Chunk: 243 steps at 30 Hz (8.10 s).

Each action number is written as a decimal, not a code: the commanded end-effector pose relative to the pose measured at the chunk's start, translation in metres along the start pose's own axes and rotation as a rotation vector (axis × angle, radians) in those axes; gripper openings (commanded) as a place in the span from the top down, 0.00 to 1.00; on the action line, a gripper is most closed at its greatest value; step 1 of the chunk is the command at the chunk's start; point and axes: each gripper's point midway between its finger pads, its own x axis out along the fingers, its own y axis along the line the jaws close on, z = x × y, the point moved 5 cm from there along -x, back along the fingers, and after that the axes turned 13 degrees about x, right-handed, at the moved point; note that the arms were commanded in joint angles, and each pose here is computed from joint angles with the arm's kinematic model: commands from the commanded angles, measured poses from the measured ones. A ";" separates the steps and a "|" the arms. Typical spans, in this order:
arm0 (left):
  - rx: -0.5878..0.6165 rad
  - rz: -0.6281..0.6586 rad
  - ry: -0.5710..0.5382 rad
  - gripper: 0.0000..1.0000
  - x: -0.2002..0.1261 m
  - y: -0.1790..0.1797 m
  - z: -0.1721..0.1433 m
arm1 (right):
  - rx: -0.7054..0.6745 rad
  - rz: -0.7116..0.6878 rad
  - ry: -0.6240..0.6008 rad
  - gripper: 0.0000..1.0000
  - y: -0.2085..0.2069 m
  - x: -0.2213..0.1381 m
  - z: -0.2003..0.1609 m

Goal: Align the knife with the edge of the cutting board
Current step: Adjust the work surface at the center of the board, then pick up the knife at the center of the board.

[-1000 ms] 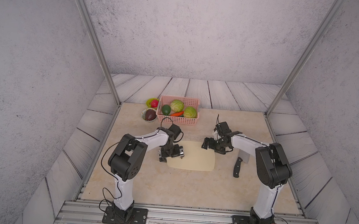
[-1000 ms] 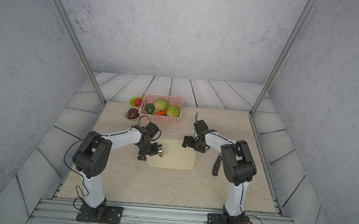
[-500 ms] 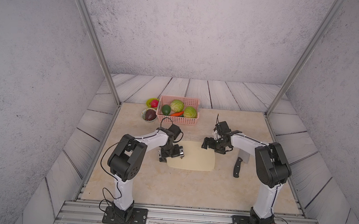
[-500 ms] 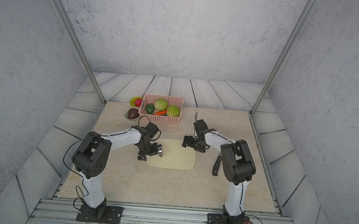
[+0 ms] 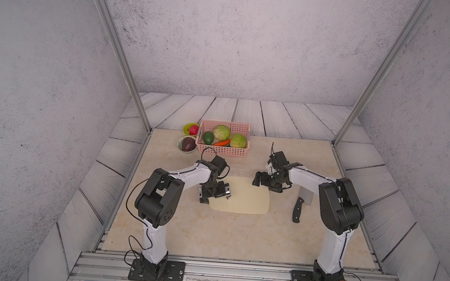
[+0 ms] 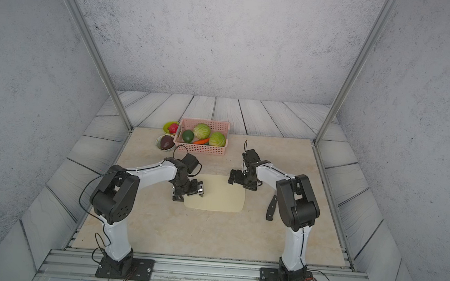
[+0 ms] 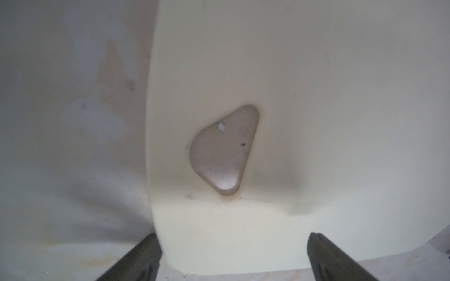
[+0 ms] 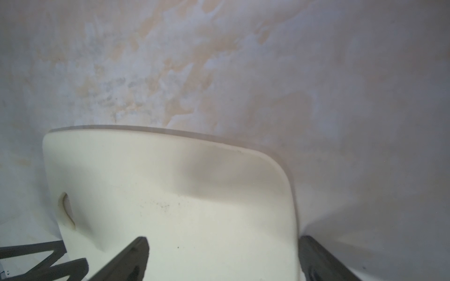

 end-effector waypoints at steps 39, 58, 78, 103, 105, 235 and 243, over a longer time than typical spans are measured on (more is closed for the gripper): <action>0.032 -0.056 -0.054 0.02 0.010 0.000 0.012 | 0.033 -0.075 0.073 0.01 -0.007 0.007 -0.016; -0.057 -0.042 -0.126 0.02 -0.024 0.031 0.012 | 0.038 -0.101 0.019 0.01 -0.027 -0.023 -0.009; 0.195 -0.034 -0.444 0.02 -0.189 -0.004 0.038 | 0.038 -0.081 -0.052 0.01 -0.046 -0.079 -0.056; 0.263 0.124 -0.769 0.02 -0.254 0.018 0.020 | 0.288 -0.352 -0.143 0.02 -0.148 -0.117 -0.069; 0.266 0.126 -0.776 0.02 -0.257 0.018 0.019 | 0.305 -0.361 -0.144 0.04 -0.153 -0.115 -0.068; 0.186 -0.093 -0.728 0.02 -0.251 0.029 0.032 | 0.132 -0.452 0.062 0.56 -0.127 -0.046 -0.089; 0.186 -0.093 -0.730 0.02 -0.251 0.029 0.032 | 0.144 -0.450 0.111 0.35 -0.129 -0.048 -0.104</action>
